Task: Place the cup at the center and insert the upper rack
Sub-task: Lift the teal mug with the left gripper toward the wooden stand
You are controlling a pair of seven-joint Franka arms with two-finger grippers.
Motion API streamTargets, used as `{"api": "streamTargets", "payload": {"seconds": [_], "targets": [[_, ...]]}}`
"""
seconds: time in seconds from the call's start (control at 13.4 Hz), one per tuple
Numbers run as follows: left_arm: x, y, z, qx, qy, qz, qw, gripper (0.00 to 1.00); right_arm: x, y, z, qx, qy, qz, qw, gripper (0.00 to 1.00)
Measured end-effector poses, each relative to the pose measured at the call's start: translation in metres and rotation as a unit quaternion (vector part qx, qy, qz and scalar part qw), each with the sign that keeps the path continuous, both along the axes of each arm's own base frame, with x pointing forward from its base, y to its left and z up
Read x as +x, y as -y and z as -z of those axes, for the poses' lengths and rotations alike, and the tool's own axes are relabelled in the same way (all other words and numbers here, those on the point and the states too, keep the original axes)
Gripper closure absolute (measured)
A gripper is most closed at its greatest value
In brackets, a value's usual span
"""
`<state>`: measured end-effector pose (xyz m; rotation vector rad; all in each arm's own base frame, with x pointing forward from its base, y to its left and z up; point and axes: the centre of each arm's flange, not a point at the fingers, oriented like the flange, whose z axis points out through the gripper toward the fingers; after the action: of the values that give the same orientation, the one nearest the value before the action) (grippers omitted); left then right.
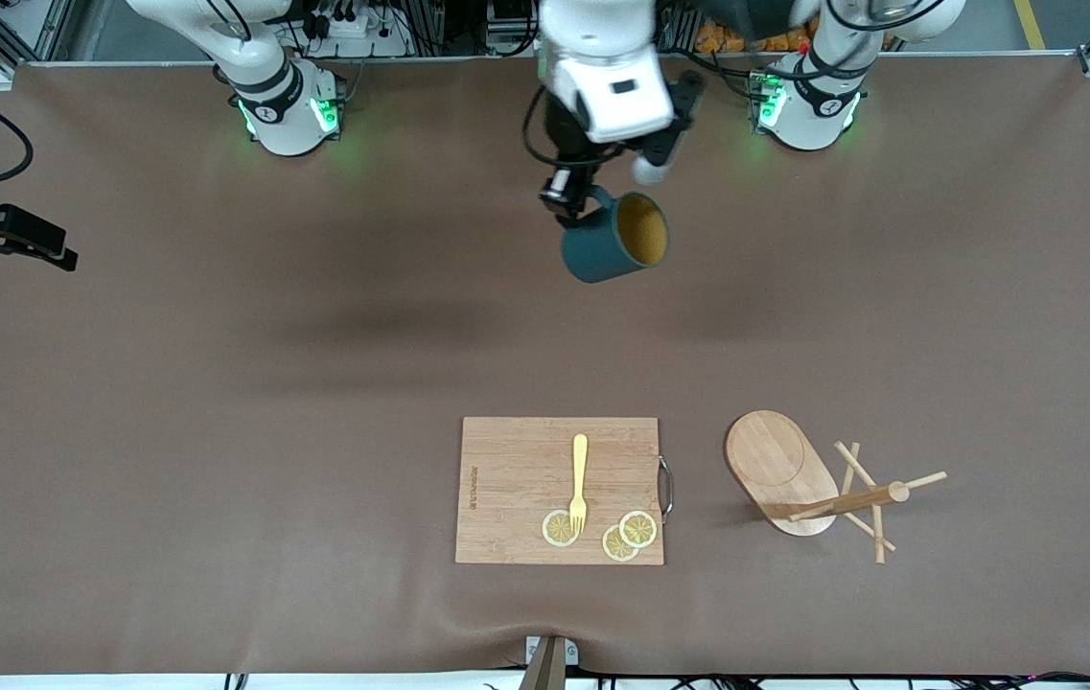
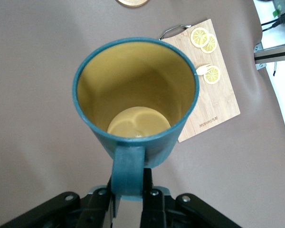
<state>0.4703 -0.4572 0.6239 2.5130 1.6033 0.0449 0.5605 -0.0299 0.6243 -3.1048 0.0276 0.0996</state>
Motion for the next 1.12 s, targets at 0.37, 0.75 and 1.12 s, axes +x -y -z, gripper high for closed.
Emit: {"api": "streamTargets", "payload": {"seconds": [0.37, 0.75, 1.12], "targets": [[0.057, -0.069, 0.002, -0.057, -0.039, 0.029, 0.997, 0.79, 0.000, 0.000, 0.000, 0.000, 0.000, 0.000, 1.000, 0.00], [0.114, -0.165, 0.003, -0.136, -0.065, 0.036, 0.988, 0.79, 0.000, -0.002, 0.000, 0.001, 0.000, -0.002, 1.000, 0.00], [0.150, -0.240, 0.024, -0.220, -0.093, 0.051, 0.970, 0.79, 0.000, -0.004, -0.001, 0.001, 0.000, -0.004, 1.000, 0.00]]}}
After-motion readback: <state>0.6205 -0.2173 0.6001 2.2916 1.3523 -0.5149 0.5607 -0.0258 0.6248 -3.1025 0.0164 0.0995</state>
